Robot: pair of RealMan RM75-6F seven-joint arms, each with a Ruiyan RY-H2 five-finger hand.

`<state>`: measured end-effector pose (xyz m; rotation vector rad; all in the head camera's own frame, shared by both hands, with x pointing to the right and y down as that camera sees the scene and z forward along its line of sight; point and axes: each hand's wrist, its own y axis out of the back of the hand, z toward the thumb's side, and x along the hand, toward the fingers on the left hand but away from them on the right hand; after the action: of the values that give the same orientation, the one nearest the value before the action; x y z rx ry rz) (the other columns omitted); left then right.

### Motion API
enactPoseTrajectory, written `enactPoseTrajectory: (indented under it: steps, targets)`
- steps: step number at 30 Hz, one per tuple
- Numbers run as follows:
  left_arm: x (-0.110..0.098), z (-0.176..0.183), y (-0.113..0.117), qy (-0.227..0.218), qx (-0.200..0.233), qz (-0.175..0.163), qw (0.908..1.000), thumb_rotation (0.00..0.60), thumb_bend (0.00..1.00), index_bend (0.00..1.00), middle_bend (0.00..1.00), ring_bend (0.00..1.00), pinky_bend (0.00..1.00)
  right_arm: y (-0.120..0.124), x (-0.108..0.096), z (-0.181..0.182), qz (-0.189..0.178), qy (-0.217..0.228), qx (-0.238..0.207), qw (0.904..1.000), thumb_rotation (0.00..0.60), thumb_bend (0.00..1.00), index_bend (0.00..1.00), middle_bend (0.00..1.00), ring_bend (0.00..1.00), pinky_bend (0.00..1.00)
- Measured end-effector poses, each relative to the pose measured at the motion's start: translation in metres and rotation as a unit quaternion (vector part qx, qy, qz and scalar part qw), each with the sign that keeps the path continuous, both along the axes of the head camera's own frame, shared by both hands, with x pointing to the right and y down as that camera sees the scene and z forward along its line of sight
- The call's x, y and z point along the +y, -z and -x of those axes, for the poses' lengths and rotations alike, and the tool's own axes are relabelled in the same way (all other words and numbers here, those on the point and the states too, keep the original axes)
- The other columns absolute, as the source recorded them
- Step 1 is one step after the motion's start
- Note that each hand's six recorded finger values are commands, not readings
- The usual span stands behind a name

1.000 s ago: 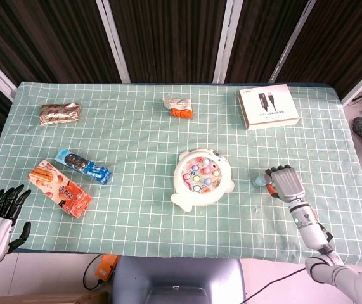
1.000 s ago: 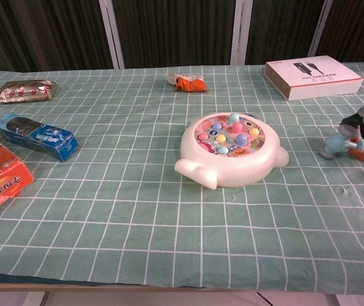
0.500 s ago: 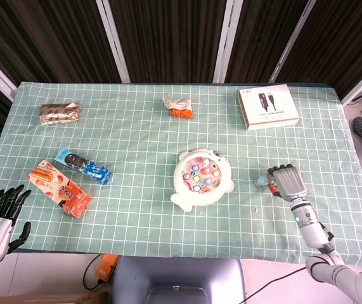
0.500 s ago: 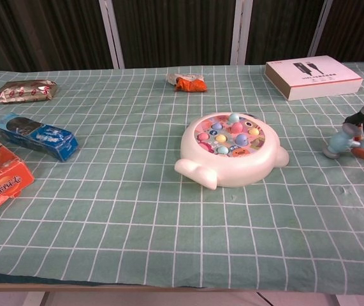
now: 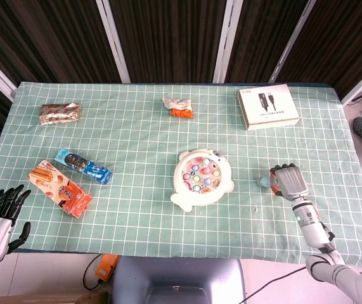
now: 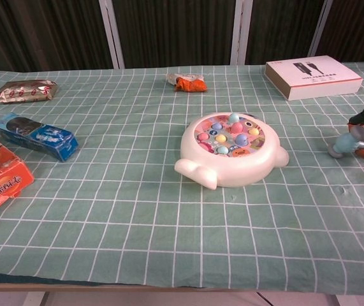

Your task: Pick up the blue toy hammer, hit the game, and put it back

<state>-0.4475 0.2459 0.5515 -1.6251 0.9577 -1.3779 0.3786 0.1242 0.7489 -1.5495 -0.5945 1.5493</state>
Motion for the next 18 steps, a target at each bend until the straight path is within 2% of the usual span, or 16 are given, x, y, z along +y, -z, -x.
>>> enactPoseTrajectory:
  steps: [18]
  targets:
    - [0.0000,0.0000,-0.0001,0.000,0.000,0.000,1.0000,0.600,0.48,0.01,0.00,0.00,0.01,-0.0022,-0.0058,-0.0030,0.000,-0.012,0.009,0.9999,0.600,0.47,0.66,0.56,0.47,0.52]
